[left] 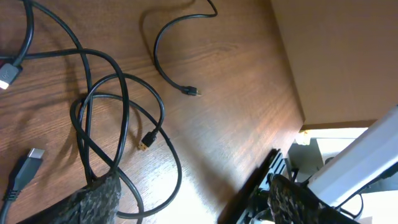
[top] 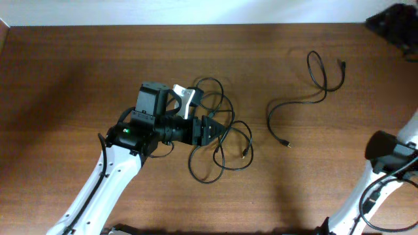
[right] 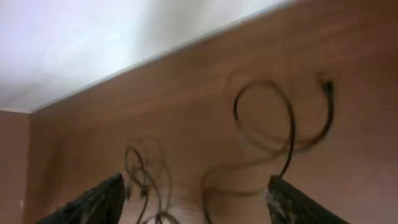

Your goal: Untangle cables

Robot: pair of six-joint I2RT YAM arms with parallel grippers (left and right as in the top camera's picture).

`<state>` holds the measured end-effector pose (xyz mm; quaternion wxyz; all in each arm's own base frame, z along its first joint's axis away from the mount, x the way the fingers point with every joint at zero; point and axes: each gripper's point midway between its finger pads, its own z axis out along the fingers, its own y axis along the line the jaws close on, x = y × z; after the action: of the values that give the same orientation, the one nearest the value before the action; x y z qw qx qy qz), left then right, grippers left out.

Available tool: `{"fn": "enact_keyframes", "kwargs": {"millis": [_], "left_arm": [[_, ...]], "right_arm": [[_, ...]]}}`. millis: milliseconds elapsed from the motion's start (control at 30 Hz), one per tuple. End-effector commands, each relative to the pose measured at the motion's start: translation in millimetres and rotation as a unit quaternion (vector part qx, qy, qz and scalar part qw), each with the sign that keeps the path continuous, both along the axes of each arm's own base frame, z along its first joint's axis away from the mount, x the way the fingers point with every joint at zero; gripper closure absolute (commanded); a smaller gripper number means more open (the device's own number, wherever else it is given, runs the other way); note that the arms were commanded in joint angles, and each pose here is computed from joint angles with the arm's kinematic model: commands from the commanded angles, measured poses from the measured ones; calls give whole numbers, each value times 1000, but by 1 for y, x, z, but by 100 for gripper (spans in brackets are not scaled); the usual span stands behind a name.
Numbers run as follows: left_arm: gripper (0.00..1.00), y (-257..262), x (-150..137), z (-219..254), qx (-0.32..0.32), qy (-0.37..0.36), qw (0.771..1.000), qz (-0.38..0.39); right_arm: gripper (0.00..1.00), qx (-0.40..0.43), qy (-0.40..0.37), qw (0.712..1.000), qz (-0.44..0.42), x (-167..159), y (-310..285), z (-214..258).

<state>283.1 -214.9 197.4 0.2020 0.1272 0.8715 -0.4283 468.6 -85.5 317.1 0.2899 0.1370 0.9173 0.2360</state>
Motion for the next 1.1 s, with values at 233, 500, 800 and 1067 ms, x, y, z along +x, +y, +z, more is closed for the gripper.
{"fn": "enact_keyframes", "kwargs": {"millis": [233,500,800,1067], "left_arm": [[20,0,-4,0,-5,16,1000,0],[18,0,-3,0,-2,15,1000,3],[13,1,-4,-1,-1,18,1000,3],[10,1,-4,-1,-1,19,1000,3]], "right_arm": [[18,-24,292,953,-80,-21,40,-148],[22,27,375,915,-148,-30,60,-275],[96,85,295,933,-189,11,42,-237],[96,137,156,916,-343,-23,-126,-89]]}}
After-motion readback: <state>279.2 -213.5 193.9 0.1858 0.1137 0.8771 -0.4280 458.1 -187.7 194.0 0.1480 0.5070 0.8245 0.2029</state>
